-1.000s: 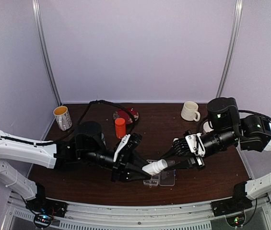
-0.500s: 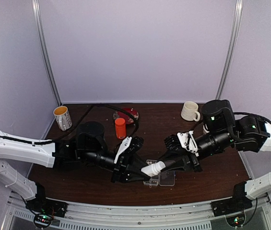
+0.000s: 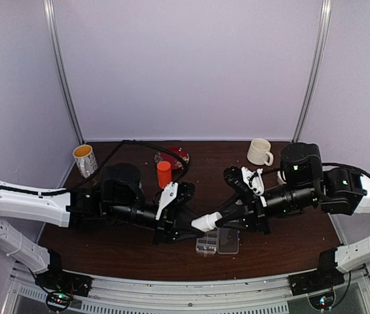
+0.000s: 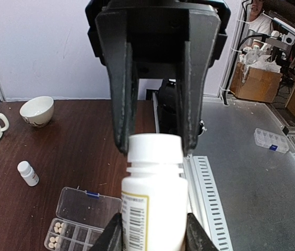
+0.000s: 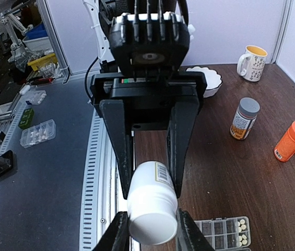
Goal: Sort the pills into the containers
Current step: Screw the lid of the pill bottle onto the pill bottle.
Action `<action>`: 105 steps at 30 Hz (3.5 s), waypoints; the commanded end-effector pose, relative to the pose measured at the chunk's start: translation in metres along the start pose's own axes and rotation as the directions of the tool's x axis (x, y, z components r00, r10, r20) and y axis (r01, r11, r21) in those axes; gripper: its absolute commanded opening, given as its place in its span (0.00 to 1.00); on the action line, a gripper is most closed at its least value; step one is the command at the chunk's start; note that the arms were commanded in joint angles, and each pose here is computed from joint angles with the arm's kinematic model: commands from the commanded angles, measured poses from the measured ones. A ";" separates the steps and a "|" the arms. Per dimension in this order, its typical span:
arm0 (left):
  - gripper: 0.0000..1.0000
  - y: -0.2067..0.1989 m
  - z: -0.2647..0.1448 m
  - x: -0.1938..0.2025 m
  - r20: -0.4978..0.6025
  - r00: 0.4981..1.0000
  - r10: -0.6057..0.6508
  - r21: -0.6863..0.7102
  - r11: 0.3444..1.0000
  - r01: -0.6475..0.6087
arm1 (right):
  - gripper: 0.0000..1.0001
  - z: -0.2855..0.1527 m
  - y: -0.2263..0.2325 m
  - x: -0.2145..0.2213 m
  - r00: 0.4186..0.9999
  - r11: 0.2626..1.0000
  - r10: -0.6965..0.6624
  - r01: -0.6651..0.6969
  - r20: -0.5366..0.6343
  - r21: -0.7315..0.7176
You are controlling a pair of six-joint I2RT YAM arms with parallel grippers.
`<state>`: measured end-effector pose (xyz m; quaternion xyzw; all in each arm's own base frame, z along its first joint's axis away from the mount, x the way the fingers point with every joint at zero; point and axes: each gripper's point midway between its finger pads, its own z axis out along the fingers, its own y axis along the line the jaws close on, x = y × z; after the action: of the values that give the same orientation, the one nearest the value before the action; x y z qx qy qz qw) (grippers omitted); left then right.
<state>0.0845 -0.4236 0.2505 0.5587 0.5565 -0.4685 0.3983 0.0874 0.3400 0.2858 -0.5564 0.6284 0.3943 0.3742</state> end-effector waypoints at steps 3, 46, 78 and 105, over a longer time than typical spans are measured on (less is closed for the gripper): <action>0.00 -0.001 -0.015 -0.092 0.278 0.952 0.126 -0.036 0.992 -0.120 | 0.07 -0.003 0.007 0.011 0.997 0.999 -0.037 0.038 0.061 -0.006; 0.00 0.050 -0.013 -0.092 0.060 0.947 0.315 -0.314 0.907 -0.281 | 0.02 0.002 -0.021 0.010 0.847 0.838 0.528 -0.531 0.061 0.127; 0.00 0.067 0.006 -0.041 -0.094 0.945 0.313 -0.316 0.891 -0.326 | 0.88 -0.070 -0.072 -0.023 0.643 0.606 0.660 -0.761 0.387 0.231; 0.00 0.033 -0.008 -0.044 0.079 0.985 0.151 -0.203 0.970 -0.133 | 0.95 -0.089 -0.037 -0.028 0.994 0.967 -0.043 0.017 0.098 0.253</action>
<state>0.1255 -0.4301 0.2698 0.5490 0.5597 -0.3720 0.4970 0.1373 0.2637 0.3413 -0.4314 0.6856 0.3370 0.4800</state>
